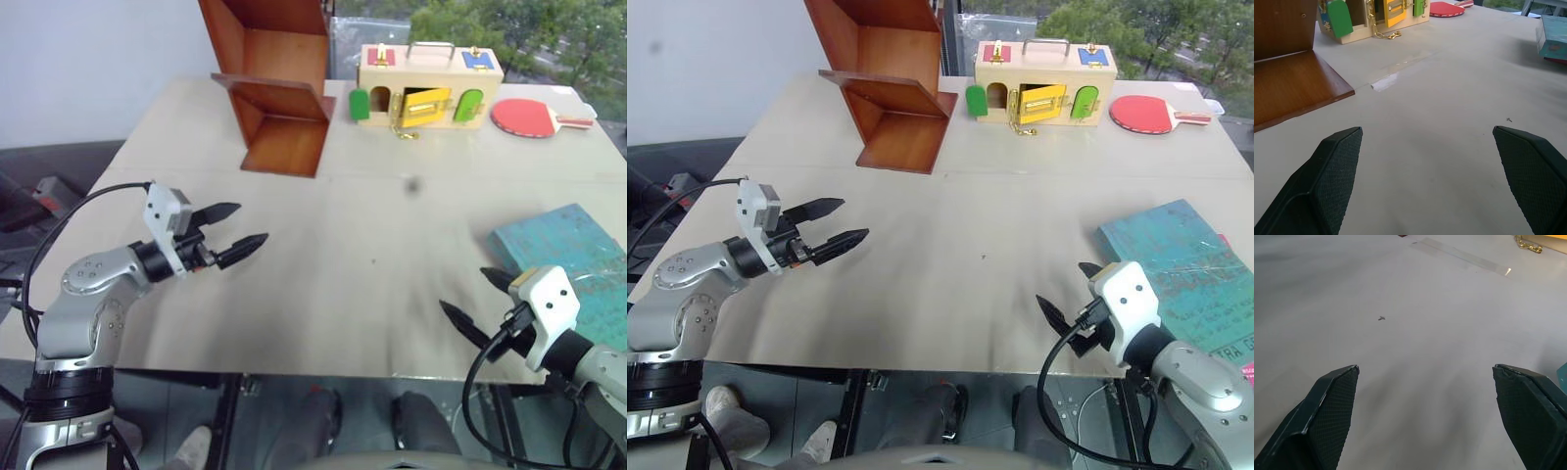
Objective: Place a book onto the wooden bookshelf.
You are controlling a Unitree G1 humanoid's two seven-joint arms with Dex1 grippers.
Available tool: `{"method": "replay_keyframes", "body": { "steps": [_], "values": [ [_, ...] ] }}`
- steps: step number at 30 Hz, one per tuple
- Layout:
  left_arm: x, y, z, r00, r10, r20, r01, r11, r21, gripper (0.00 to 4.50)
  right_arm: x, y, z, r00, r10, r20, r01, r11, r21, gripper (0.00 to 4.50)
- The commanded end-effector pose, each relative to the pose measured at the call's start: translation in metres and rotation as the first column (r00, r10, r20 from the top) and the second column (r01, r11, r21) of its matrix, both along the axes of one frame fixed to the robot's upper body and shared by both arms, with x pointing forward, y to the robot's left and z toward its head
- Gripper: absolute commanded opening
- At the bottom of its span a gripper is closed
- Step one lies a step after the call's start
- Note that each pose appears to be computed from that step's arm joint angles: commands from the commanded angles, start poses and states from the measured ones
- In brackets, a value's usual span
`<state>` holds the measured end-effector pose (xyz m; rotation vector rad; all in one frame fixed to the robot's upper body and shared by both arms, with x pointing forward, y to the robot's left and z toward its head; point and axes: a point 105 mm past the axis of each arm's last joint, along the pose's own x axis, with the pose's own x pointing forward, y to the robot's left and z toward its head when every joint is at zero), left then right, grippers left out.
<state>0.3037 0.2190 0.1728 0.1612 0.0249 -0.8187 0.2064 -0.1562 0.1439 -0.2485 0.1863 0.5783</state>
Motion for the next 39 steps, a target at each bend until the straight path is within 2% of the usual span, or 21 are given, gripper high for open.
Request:
{"method": "replay_keyframes", "body": {
  "steps": [1, 9, 10, 11, 12, 13, 14, 16, 17, 18, 19, 20, 24, 27, 30, 33, 37, 39],
  "values": [
    [-0.003, -0.003, 0.011, 0.999, -0.042, 0.027, 0.042, 0.999, -0.004, 4.5, -0.004, 0.005, 0.01, 0.999, 0.022, 0.05, -0.021, 1.0, -0.015, 4.47],
    [-0.01, -0.019, 0.018, 0.986, -0.153, 0.071, 0.153, 0.988, 0.0, 4.5, 0.002, 0.004, 0.01, 0.998, 0.002, 0.061, -0.001, 1.0, -0.013, 4.47],
    [-0.01, -0.022, 0.019, 0.983, -0.161, 0.085, 0.162, 0.987, 0.004, 4.5, 0.003, 0.005, 0.01, 0.998, 0.007, 0.06, -0.006, 1.0, -0.01, 4.08],
    [-0.01, -0.024, 0.019, 0.982, -0.164, 0.093, 0.164, 0.986, 0.006, 4.5, 0.003, 0.007, 0.01, 0.998, 0.019, 0.056, -0.019, 1.0, 0.0, 3.95],
    [-0.013, -0.032, 0.02, 0.973, -0.215, 0.088, 0.217, 0.976, -0.017, 4.5, 0.005, 0.009, 0.01, 0.998, 0.02, 0.059, -0.022, 1.0, 0.019, 3.58],
    [-0.015, -0.037, 0.021, 0.965, -0.247, 0.087, 0.251, 0.968, -0.032, 4.5, 0.007, 0.011, 0.011, 0.998, 0.022, 0.061, -0.024, 0.999, 0.031, 3.01],
    [-0.02, -0.043, 0.022, 0.953, -0.295, 0.074, 0.299, 0.953, -0.053, 4.5, 0.008, 0.012, 0.011, 0.998, 0.022, 0.065, -0.024, 0.999, 0.037, 2.92],
    [-0.027, -0.051, 0.023, 0.927, -0.37, 0.058, 0.374, 0.924, -0.077, 4.5, 0.011, 0.012, 0.013, 0.997, 0.015, 0.074, -0.018, 0.999, 0.046, 2.09],
    [-0.029, -0.053, 0.023, 0.92, -0.387, 0.053, 0.391, 0.917, -0.083, 4.5, 0.011, 0.013, 0.014, 0.997, 0.013, 0.076, -0.016, 0.999, 0.048, 1.55],
    [-0.032, -0.057, 0.024, 0.909, -0.413, 0.056, 0.417, 0.906, -0.07, 4.5, 0.014, 0.008, 0.018, 0.996, -0.011, 0.088, 0.006, 0.998, 0.056, 0.8],
    [-0.033, -0.061, 0.024, 0.899, -0.432, 0.064, 0.436, 0.899, -0.054, 4.5, 0.017, 0.002, 0.022, 0.994, -0.04, 0.102, 0.034, 0.997, 0.064, 0.37],
    [-0.036, -0.067, 0.026, 0.885, -0.461, 0.068, 0.465, 0.884, -0.052, 4.5, 0.02, -0.008, 0.028, 0.988, -0.09, 0.127, 0.081, 0.994, 0.072, 0.08],
    [-0.046, -0.083, 0.031, 0.822, -0.565, 0.066, 0.568, 0.822, -0.044, 4.5, 0.03, -0.055, 0.05, 0.951, -0.253, 0.179, 0.246, 0.967, 0.061, 0.03],
    [-0.046, -0.091, 0.033, 0.793, -0.604, 0.077, 0.607, 0.794, -0.023, 4.5, 0.036, -0.114, 0.066, 0.874, -0.457, 0.165, 0.453, 0.889, 0.063, 0.03],
    [-0.048, -0.1, 0.035, 0.761, -0.643, 0.087, 0.646, 0.764, -0.01, 4.5, 0.036, -0.181, 0.07, 0.728, -0.682, 0.074, 0.682, 0.731, 0.023, 0.03],
    [-0.049, -0.108, 0.034, 0.731, -0.675, 0.097, 0.677, 0.736, 0.017, 4.5, 0.033, -0.228, 0.072, 0.608, -0.791, 0.063, 0.794, 0.605, -0.065, 0.03],
    [-0.047, -0.113, 0.035, 0.713, -0.693, 0.11, 0.695, 0.719, 0.019, 4.5, 0.032, -0.281, 0.054, 0.409, -0.897, -0.166, 0.9, 0.427, -0.088, 0.03],
    [-0.049, -0.116, 0.038, 0.705, -0.7, 0.118, 0.703, 0.711, 0.017, 4.5, 0.026, -0.304, 0.038, 0.281, -0.915, -0.289, 0.921, 0.342, -0.188, 0.03]
  ]
}}
